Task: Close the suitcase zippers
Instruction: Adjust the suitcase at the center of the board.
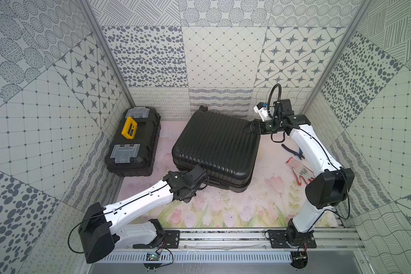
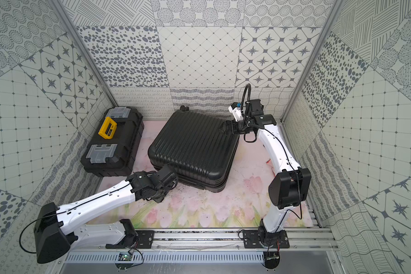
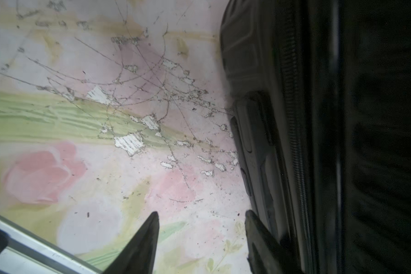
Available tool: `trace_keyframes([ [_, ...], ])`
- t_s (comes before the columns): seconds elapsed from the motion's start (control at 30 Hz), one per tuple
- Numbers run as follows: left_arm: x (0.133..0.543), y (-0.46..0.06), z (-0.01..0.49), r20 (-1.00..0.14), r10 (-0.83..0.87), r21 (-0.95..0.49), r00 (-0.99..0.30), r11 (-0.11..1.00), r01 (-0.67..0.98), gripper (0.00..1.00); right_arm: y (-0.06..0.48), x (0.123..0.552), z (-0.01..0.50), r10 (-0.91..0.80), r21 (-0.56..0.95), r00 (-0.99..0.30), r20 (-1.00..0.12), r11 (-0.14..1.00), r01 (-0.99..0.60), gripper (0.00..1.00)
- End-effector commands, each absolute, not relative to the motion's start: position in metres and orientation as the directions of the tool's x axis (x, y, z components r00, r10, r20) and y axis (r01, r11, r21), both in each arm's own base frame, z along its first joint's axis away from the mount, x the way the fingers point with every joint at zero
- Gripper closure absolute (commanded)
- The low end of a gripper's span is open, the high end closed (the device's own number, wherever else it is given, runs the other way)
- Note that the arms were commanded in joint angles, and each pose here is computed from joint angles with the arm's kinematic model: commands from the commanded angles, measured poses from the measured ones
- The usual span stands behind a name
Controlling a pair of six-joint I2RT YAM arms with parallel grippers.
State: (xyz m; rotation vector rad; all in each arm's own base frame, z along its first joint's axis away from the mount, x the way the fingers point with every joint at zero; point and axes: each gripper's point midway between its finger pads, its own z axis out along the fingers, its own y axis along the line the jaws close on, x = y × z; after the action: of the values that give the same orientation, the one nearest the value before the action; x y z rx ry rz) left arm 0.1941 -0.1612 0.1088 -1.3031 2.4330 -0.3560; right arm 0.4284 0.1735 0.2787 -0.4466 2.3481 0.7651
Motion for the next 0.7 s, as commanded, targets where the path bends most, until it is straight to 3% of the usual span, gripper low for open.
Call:
trace_keyframes([
  [0.0, 0.230, -0.195, 0.112, -0.056, -0.941, -0.593, -0.333, 0.300, -0.748, 0.43, 0.172, 0.430, 0.280, -0.142, 0.378, -0.731, -0.667, 0.781, -0.497, 0.02],
  [0.17, 0.246, -0.204, 0.119, -0.036, -0.948, -0.677, -0.316, 0.256, -0.690, 0.43, 0.172, 0.429, 0.278, -0.141, 0.380, -0.734, -0.665, 0.782, -0.495, 0.02],
  [0.53, 0.262, -0.225, 0.096, -0.031, -0.937, -0.696, -0.349, 0.271, -0.665, 0.44, 0.172, 0.429, 0.270, -0.150, 0.381, -0.741, -0.654, 0.781, -0.494, 0.02],
  [0.67, 0.258, -0.222, 0.079, -0.040, -0.928, -0.643, -0.370, 0.307, -0.701, 0.53, 0.171, 0.427, 0.267, -0.157, 0.377, -0.741, -0.653, 0.782, -0.497, 0.02],
])
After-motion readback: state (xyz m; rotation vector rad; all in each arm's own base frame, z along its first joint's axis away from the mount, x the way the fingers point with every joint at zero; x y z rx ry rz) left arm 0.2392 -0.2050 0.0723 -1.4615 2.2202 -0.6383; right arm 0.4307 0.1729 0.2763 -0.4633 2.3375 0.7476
